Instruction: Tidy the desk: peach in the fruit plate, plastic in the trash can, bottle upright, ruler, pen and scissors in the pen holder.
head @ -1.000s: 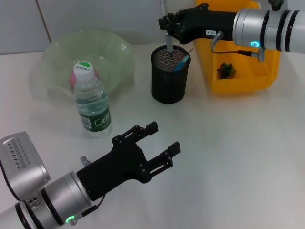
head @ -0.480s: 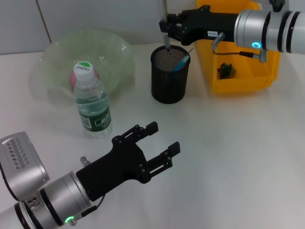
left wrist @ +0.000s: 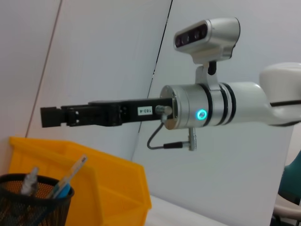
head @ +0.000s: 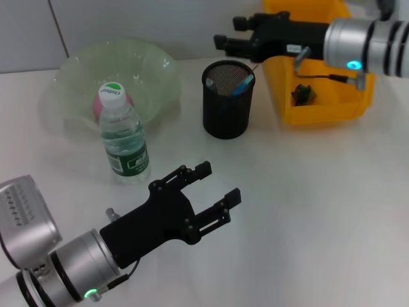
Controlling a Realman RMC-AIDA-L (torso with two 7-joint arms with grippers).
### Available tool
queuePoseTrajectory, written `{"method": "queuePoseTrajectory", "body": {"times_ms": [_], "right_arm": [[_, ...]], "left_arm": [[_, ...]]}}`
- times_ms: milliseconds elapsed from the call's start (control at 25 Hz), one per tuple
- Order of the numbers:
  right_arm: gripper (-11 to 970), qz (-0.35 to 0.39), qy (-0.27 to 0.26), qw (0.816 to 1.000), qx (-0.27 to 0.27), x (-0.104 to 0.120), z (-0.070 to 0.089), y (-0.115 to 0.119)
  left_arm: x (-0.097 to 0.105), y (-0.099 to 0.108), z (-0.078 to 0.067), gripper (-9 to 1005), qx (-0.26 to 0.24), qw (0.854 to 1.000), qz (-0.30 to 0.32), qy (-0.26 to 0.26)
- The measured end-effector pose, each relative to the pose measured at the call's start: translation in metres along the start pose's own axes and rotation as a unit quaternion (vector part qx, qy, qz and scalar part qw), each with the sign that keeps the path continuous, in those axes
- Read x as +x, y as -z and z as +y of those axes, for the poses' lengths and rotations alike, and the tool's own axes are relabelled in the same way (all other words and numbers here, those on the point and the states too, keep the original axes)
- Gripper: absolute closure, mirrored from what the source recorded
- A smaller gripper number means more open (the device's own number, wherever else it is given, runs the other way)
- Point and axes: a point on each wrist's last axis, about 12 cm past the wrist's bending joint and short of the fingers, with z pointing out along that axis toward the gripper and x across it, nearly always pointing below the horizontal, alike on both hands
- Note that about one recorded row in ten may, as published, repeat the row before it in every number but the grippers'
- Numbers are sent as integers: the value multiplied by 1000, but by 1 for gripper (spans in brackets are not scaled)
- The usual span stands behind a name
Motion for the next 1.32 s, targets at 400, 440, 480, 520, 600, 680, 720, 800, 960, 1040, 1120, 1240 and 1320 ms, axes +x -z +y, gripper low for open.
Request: {"method": "queuePoseTrajectory", "body": {"times_ms": [400,440,480,520,600,680,720,800,960,1040,1120,1240,1320], "right_arm": [[271,-49,-125,983,-121,11,-6,100],[230,-34,-128,982,-132,15,-5,106],[212,-16,-131,981,-142,20,-5,111],[194,-3,-132,980,-149,23,-3,114],[159,26,-133,977,-168,30,1,119],[141,48,-135,971,-190,36,6,123],[141,58,-138,968,-200,39,9,124],[141,71,-147,963,-214,43,13,125],[141,92,-161,956,-227,53,19,125],[141,98,-153,955,-236,60,24,124],[141,97,-151,954,-238,61,25,123],[141,92,-151,952,-250,66,31,117],[141,92,-150,952,-251,67,33,115]], "left_arm": [[-37,15,27,239,75,995,5,71],[-46,22,35,239,93,993,22,77],[-46,22,35,239,93,993,22,77],[-53,27,41,238,102,991,30,77],[-66,38,49,238,123,988,47,80],[-77,49,56,238,142,984,69,79],[-81,54,60,237,146,983,80,79],[-89,61,68,237,150,980,109,76],[-99,61,75,201,159,971,167,59],[-103,56,78,183,168,965,199,43],[-105,54,79,183,171,963,204,40],[-109,50,79,183,177,962,206,36],[-109,50,79,183,178,962,205,36]]}}
